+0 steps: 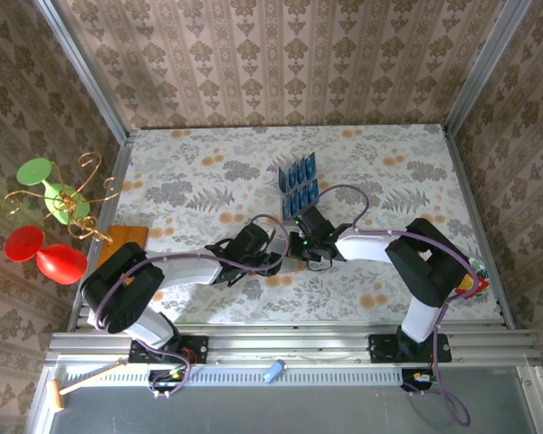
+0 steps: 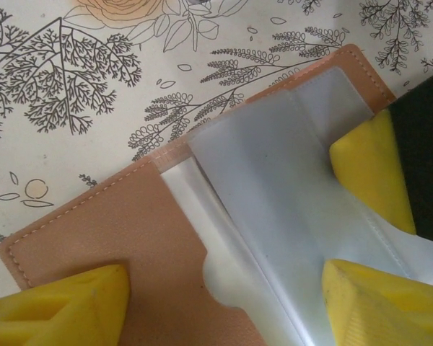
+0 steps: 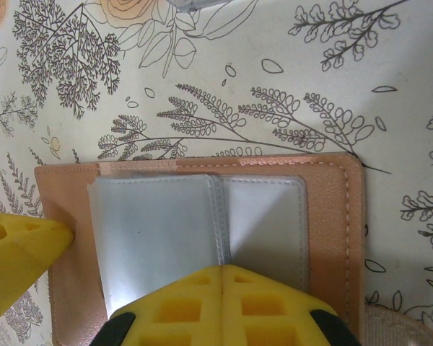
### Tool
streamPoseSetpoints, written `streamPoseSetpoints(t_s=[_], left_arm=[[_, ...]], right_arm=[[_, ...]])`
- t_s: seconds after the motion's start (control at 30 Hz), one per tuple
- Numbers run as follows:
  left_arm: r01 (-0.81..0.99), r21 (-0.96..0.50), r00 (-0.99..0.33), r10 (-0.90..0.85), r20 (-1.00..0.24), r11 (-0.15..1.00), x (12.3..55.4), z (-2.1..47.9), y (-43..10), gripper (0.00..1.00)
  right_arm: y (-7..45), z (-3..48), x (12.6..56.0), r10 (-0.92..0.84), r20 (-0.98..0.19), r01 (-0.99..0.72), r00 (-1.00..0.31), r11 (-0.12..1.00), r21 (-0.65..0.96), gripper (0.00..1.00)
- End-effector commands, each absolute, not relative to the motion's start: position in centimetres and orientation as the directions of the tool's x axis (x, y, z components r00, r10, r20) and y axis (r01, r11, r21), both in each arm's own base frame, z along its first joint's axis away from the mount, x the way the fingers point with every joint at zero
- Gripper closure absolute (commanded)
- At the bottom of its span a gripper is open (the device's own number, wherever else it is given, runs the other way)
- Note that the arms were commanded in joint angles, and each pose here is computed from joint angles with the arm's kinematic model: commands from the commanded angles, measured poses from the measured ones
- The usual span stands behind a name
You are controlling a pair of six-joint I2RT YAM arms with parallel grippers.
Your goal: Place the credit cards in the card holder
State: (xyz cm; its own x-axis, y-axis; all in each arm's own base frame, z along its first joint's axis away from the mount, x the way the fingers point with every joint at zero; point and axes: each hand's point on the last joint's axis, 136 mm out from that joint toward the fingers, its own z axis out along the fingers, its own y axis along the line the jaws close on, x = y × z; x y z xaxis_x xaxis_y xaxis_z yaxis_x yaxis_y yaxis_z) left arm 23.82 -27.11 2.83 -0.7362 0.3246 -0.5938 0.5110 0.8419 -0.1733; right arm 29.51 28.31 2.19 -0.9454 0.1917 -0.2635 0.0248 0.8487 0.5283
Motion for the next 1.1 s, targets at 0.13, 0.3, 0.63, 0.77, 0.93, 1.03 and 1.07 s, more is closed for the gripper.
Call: streamPoseSetpoints(t_s=[0.13,0.3,0.63,0.77,0.93,1.03,1.07], left_arm=[[0.491,-0.146,-0.763,0.344,-0.547,0.859,23.1,0.6,-25.8,0.30],[0.493,-0.152,-0.762,0.340,-0.551,0.857,23.1,0.8,-25.8,0.30],[0.496,-0.157,-0.759,0.338,-0.556,0.854,23.1,0.9,-25.9,0.30],[0.497,-0.157,-0.759,0.340,-0.556,0.853,23.0,0.9,-25.9,0.30],[0.498,-0.158,-0.758,0.340,-0.557,0.853,23.0,0.9,-25.9,0.30],[0.501,-0.158,-0.755,0.340,-0.561,0.851,23.0,1.0,-26.0,0.30],[0.499,-0.158,-0.756,0.339,-0.560,0.852,23.0,1.0,-26.0,0.30]], right_arm=[[28.1,3.7,30.0,0.203,-0.266,0.032,-0.942,0.847,0.531,0.79],[27.3,4.6,30.7,0.230,-0.278,0.045,-0.933,0.840,0.541,0.64],[27.7,3.7,30.8,0.242,-0.246,0.063,-0.938,0.821,0.568,0.62],[28.3,3.3,30.9,0.245,-0.231,0.065,-0.942,0.806,0.589,0.63],[28.7,2.7,30.9,0.248,-0.207,0.076,-0.946,0.794,0.604,0.65],[28.7,2.0,30.7,0.254,-0.193,0.088,-0.948,0.790,0.607,0.65],[28.7,1.9,30.6,0.256,-0.191,0.090,-0.948,0.787,0.610,0.65]])
